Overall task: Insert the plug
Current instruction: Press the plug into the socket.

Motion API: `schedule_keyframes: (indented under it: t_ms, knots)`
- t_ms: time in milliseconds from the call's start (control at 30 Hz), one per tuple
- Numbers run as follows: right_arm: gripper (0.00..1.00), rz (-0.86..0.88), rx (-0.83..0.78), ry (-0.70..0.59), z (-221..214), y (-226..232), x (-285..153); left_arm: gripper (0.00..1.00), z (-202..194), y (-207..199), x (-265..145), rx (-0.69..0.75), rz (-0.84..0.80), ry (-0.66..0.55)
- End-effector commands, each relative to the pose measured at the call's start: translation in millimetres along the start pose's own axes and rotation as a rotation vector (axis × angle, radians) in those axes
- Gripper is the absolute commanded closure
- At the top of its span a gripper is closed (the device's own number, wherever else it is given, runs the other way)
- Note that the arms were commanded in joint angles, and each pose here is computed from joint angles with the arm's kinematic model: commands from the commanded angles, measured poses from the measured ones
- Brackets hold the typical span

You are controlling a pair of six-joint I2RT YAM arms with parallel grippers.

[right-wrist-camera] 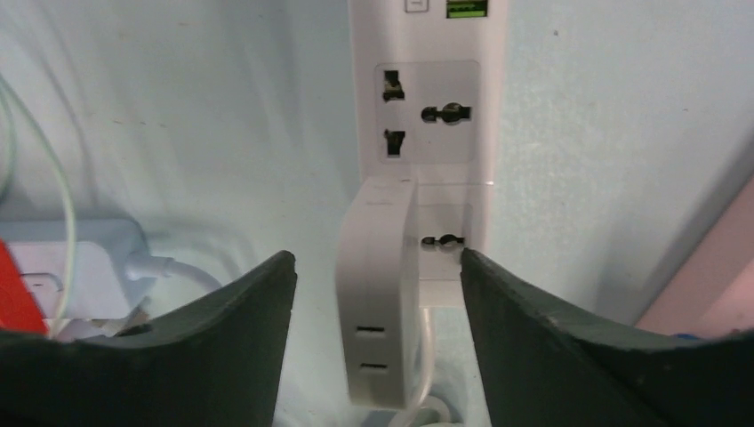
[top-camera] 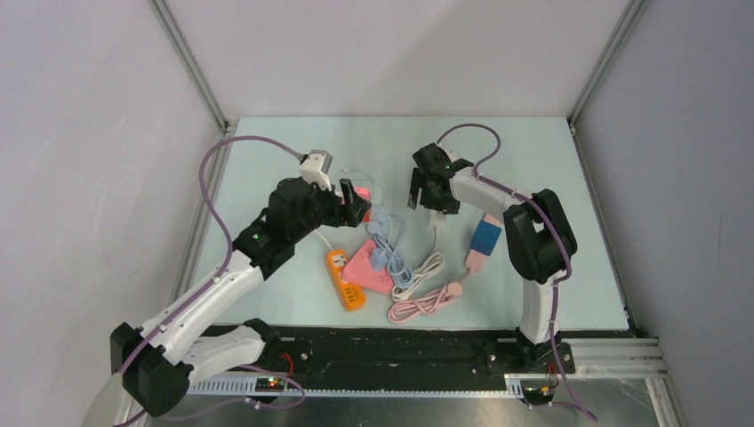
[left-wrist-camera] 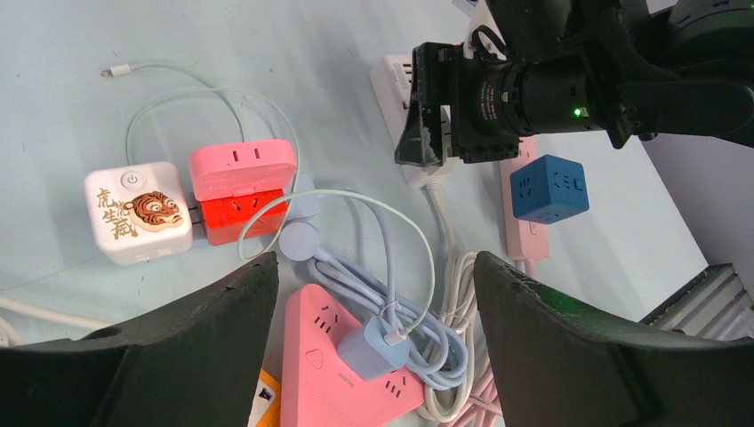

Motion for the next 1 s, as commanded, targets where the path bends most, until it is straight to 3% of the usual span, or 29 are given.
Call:
schedule_keyframes:
  t_ms: [0,267,367,533,667,867,967]
  knots:
    - [0.34,-0.140,-0.044,0.135,-18,-14,-1,0.16,8,-1,-6,-0.001,-0.002,-0.050]
    - [0.48,-0.154,-0.068,0.090,-12,-9,-15,0.16,2,3,-3,-0.005,0.010,-0.030]
    - [0.47,-0.138,-0.083,0.058,-6,-7,-22,0.16,0,4,-2,-0.005,0.013,-0.025]
    - [0.35,-0.107,-0.124,0.006,6,-5,-33,0.16,-2,6,-1,-0.009,0.025,-0.021]
    - [0.37,-0.080,-0.142,-0.019,14,-6,-34,0.16,-4,7,0,-0.010,0.031,-0.016]
    - [0.59,-0.061,-0.128,0.007,23,-12,-29,0.16,-5,10,1,-0.006,0.046,-0.017]
    - [0.89,-0.061,-0.101,0.016,24,-15,-27,0.15,-6,12,1,-0.006,0.053,-0.017]
Point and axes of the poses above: each gripper's point midway between its finger pads, its own x axis out along the fingers, its own y axis along the line the jaws close on, z = x × y, the point moved 10 cm from there along -x, back along the fingers, and after that the axes turned 10 degrees about -x, right-handed, at the moved point
